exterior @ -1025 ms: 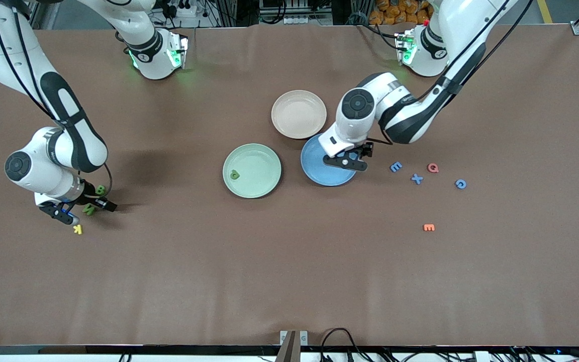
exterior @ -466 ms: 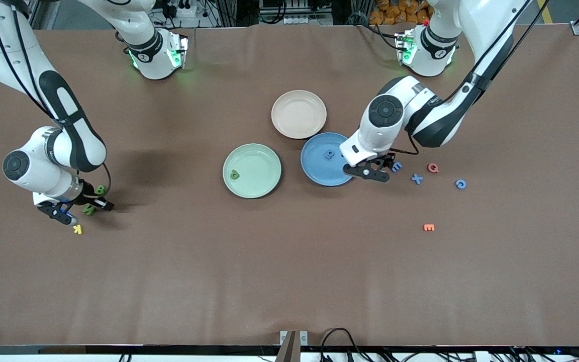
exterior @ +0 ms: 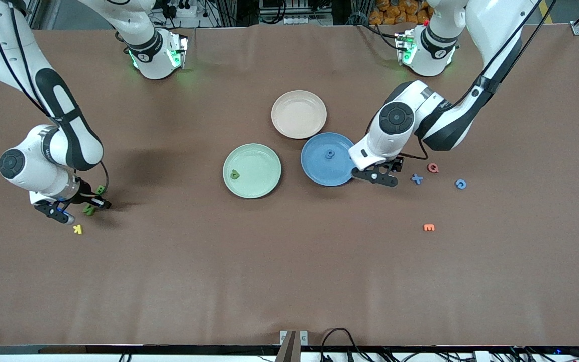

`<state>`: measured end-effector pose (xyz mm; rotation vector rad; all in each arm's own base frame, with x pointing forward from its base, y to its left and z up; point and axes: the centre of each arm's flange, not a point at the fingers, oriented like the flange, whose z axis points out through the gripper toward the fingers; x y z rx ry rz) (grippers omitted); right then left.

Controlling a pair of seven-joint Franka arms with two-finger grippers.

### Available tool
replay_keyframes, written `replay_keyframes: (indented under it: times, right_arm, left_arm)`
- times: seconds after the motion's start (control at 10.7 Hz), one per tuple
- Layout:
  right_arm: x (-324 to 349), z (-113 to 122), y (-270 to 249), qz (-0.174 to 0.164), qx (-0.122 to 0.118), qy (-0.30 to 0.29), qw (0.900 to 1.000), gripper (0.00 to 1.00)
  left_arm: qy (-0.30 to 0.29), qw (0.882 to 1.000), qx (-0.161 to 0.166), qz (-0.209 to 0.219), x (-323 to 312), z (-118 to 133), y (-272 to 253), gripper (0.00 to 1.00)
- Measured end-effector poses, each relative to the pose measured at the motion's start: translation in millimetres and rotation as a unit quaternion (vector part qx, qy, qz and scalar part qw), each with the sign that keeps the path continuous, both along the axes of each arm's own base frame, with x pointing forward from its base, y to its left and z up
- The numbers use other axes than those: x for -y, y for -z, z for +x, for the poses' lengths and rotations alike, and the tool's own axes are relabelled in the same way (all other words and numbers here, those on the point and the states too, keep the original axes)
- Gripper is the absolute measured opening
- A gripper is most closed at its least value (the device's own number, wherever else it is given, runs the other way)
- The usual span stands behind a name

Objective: Sort letters by color into matching plates
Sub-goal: 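Grasp green u with the right gripper while the left gripper withdraws, then carry green u to the green plate while the left gripper reaches blue x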

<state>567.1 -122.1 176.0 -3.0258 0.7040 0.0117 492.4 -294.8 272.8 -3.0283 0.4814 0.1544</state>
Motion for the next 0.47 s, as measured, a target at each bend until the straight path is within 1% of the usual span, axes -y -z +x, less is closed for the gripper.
replay_keyframes:
  times: [0.09, 0.28, 0.47]
  right_arm:
    - [0.0, -0.3, 0.2, 0.0, -0.001, 0.0, 1.0, 0.32]
    - [-5.0, 0.1, -1.3, 0.003, -0.006, -0.005, 1.0, 0.32]
    - [-20.0, 2.8, -8.8, 0.009, -0.009, -0.015, 1.0, 0.32]
  left_arm:
    - [0.007, 1.0, -0.003, 0.003, -8.4, 3.3, 4.6, 1.0]
    - [0.026, 1.0, -0.005, 0.005, -35.6, 17.9, 13.3, 1.0]
    - [0.042, 0.999, 0.004, 0.0, -57.6, 27.3, 22.8, 1.0]
